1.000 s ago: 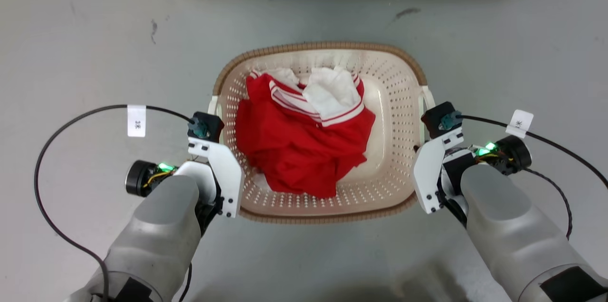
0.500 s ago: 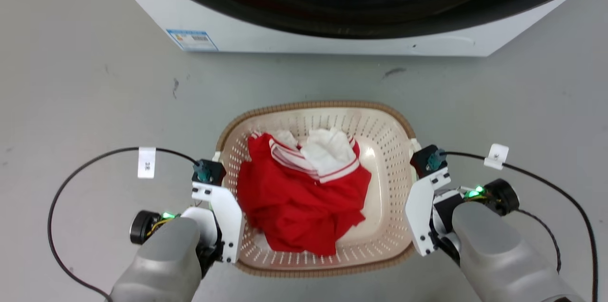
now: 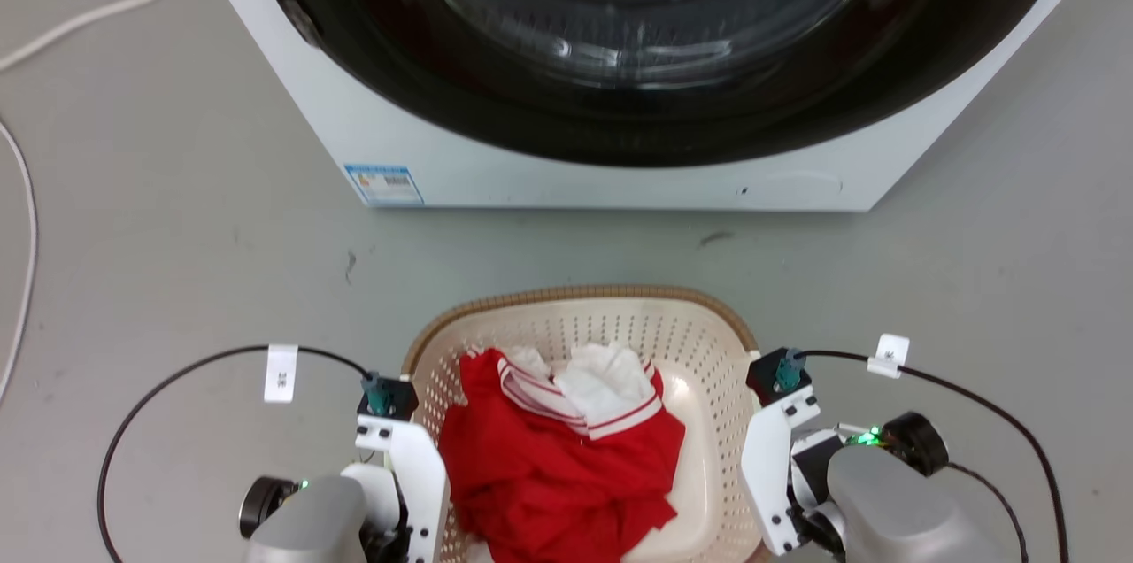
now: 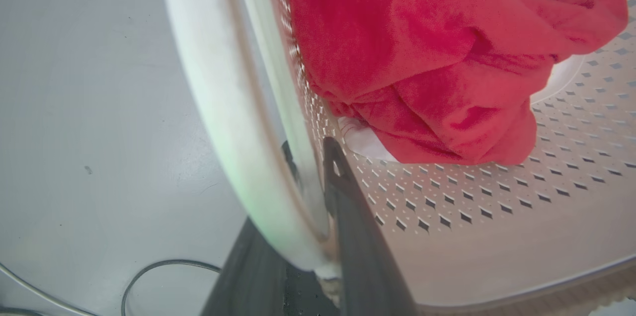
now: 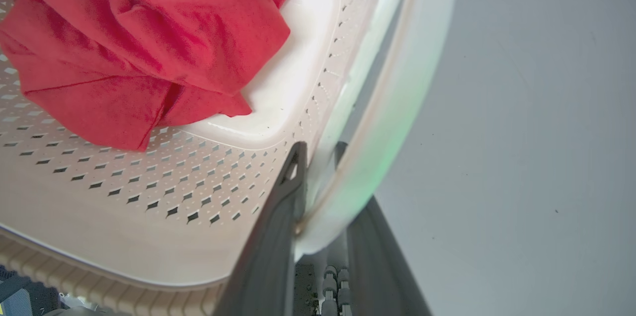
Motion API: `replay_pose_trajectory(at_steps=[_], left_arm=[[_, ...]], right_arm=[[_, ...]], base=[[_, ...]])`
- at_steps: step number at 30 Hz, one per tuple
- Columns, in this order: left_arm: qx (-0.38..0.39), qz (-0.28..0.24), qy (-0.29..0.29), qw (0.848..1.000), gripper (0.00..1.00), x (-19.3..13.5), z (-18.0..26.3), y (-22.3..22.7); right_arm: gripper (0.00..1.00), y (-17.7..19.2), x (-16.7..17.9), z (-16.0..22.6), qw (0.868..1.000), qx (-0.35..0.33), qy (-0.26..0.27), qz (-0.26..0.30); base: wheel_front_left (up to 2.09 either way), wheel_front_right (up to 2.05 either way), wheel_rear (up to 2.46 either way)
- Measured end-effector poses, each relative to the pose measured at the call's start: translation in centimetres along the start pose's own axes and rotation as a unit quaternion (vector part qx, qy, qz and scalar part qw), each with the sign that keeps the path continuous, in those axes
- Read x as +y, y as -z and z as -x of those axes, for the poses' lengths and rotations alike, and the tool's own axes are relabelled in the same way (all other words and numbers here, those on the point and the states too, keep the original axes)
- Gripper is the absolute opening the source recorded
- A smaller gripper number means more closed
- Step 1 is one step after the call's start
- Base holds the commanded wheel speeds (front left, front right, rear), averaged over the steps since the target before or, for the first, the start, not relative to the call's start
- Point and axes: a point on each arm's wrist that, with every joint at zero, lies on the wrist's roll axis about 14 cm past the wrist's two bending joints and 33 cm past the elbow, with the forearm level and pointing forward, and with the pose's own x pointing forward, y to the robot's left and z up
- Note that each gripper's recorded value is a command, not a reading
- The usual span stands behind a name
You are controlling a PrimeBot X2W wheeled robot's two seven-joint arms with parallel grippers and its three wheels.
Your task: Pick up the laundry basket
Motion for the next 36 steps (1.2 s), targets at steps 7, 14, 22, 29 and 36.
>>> replay_pose_trajectory(at_steps=[7, 14, 22, 29, 36], left_arm=[[0.004, 0.004, 0.002, 1.0, 0.0, -0.8, 1.7, 1.5], [-0.003, 0.009, 0.0, 1.0, 0.0, -0.9, 3.2, 2.6], [-0.018, 0.009, -0.002, 1.0, 0.0, -1.2, 4.4, 3.2], [-0.025, 0.005, -0.003, 1.0, 0.0, -1.5, 4.9, 3.4], [-0.026, 0.006, 0.0, 1.0, 0.0, -1.8, 5.0, 3.8]], right_arm=[[0.0, 1.3, 1.2, 1.9, 1.0, 0.004, -0.001, 0.002], [0.0, 2.0, 2.0, 3.3, 1.0, -0.001, 0.0, 0.005], [0.0, 2.6, 2.9, 4.5, 1.0, -0.01, 0.001, 0.008], [0.0, 3.3, 3.1, 5.1, 1.0, -0.014, 0.002, 0.002], [0.0, 3.6, 3.0, 5.3, 1.0, -0.015, 0.006, -0.001]], base=[[0.0, 0.0, 0.0], [0.0, 0.0, 0.0], [0.0, 0.0, 0.0], [0.0, 0.0, 0.0], [0.0, 0.0, 0.0]])
